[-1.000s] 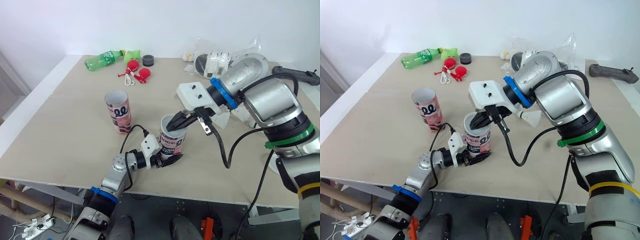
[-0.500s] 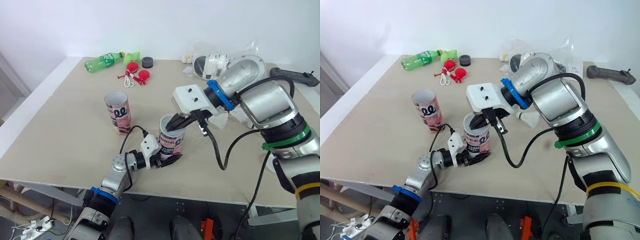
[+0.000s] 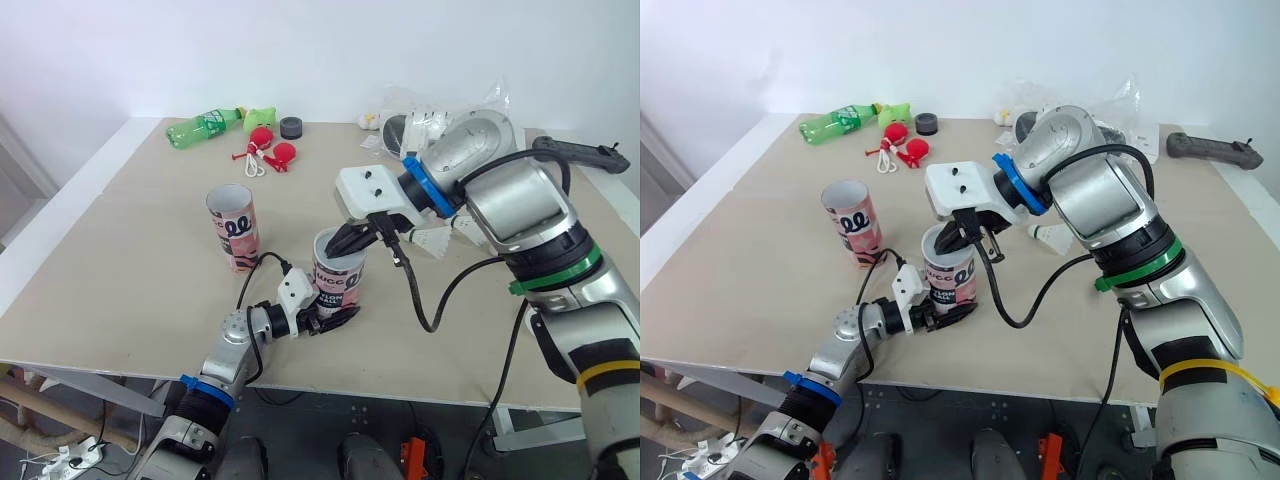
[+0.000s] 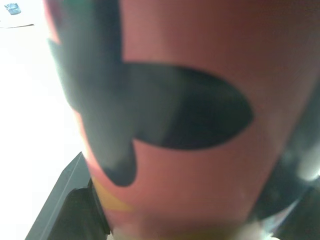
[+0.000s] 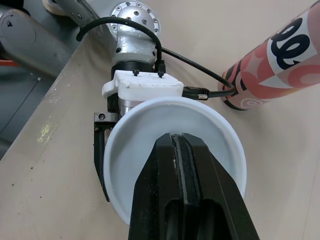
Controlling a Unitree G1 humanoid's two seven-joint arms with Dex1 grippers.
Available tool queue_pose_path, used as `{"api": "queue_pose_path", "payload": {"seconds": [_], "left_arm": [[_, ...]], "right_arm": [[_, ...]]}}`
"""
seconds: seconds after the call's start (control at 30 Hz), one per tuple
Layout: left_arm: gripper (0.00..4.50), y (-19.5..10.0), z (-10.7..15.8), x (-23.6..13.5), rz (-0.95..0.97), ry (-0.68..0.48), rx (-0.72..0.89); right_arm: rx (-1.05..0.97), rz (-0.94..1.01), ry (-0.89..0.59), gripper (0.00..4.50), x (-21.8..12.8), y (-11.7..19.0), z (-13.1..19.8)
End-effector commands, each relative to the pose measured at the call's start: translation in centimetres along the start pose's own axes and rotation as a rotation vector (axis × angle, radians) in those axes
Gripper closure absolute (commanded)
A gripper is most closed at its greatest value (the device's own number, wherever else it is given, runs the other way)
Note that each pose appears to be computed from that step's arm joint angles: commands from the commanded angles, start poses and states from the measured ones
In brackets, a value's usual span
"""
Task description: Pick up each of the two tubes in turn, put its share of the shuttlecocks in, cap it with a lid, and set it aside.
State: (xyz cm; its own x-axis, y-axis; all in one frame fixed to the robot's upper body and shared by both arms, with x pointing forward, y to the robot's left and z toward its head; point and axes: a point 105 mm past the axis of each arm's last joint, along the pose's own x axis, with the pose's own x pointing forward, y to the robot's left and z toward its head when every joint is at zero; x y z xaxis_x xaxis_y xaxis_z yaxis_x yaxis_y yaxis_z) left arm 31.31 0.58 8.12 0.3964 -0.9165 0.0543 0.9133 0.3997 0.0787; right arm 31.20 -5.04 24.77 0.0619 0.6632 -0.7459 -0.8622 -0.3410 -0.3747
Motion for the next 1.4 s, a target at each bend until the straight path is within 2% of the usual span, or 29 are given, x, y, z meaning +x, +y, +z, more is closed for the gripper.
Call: {"api": "queue_pose_path", "payload": {"seconds": [0.03,0.23,0.53,0.77,0.97,1.23,1.4], "left_arm": [[1.51,-1.2,0.2,0.6,-0.049,-0.018,0.010],[1.51,-1.2,0.2,0.7,-0.048,-0.019,0.008],[1.51,-1.2,0.2,0.7,-0.048,-0.019,0.006],[1.51,-1.2,0.2,0.7,-0.049,-0.021,0.006],[1.51,-1.3,0.2,0.7,-0.047,-0.020,0.006],[1.51,-1.3,0.2,0.7,-0.047,-0.018,0.005],[1.51,-1.3,0.2,0.8,-0.052,-0.020,0.004]], "right_arm": [[0.078,0.020,0.047,4.42,1.3,0.0,-1.4],[0.137,0.018,-0.035,4.42,1.8,-0.1,0.0],[0.152,0.014,-0.069,4.42,1.9,-0.3,0.9],[0.137,0.047,0.036,4.42,3.1,1.2,-1.5],[0.123,0.056,0.034,4.42,3.4,1.4,-1.5],[0.101,0.061,-0.023,4.42,0.8,1.1,-0.2],[0.108,0.039,0.047,4.42,-0.9,0.9,-1.9]]}}
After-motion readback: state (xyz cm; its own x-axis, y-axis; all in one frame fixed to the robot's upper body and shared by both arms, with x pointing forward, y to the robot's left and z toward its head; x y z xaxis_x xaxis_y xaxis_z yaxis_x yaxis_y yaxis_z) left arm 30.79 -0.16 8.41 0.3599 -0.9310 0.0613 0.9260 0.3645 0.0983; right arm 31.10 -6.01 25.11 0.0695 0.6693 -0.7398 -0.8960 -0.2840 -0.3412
